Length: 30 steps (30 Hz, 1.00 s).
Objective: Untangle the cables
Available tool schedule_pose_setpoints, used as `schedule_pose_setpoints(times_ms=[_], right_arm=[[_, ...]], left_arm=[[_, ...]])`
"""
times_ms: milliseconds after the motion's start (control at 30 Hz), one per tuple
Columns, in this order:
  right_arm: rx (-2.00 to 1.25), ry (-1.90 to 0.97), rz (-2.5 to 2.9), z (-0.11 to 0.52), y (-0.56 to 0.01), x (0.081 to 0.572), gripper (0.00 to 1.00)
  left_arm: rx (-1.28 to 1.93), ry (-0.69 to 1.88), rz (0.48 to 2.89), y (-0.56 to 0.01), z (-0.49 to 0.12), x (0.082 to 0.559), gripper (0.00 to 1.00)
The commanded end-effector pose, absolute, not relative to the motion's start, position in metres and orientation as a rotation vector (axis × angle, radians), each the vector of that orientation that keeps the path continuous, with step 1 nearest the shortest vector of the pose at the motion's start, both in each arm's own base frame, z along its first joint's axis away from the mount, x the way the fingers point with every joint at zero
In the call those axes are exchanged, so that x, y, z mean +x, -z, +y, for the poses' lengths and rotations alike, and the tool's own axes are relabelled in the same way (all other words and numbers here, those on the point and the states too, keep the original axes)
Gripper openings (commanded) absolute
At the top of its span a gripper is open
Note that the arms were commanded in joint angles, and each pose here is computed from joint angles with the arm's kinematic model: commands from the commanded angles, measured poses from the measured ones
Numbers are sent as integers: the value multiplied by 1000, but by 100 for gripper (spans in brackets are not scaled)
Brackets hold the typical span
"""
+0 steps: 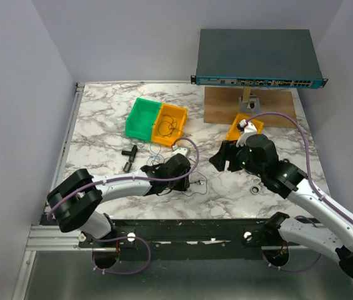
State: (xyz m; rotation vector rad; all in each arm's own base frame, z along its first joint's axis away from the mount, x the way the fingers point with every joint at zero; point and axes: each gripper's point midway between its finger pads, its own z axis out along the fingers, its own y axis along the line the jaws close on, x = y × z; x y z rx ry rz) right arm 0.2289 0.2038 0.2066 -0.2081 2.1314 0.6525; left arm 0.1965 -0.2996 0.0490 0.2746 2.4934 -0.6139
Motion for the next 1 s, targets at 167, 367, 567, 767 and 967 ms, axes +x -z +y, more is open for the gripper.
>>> schedule_pose_setpoints(times_ms=[167,367,567,767,967], right_arm=[[-200,-634,2124,203,-201,232,72],[-219,-650,2183,210,-170,231,72],[-344,-826,2215,244,-143,222,75],[-417,-892,2264,267,-123,223,77],[-413,-948,2192,281,-132,233,78]], left_arm=[[266,586,2440,-63,-307,205,8],[328,616,2398,-99,-297,197,6],[414,597,2367,-125,-278,187,0],[416,667,2306,-157,-260,185,0],[527,834,2097,-219,-253,185,0]])
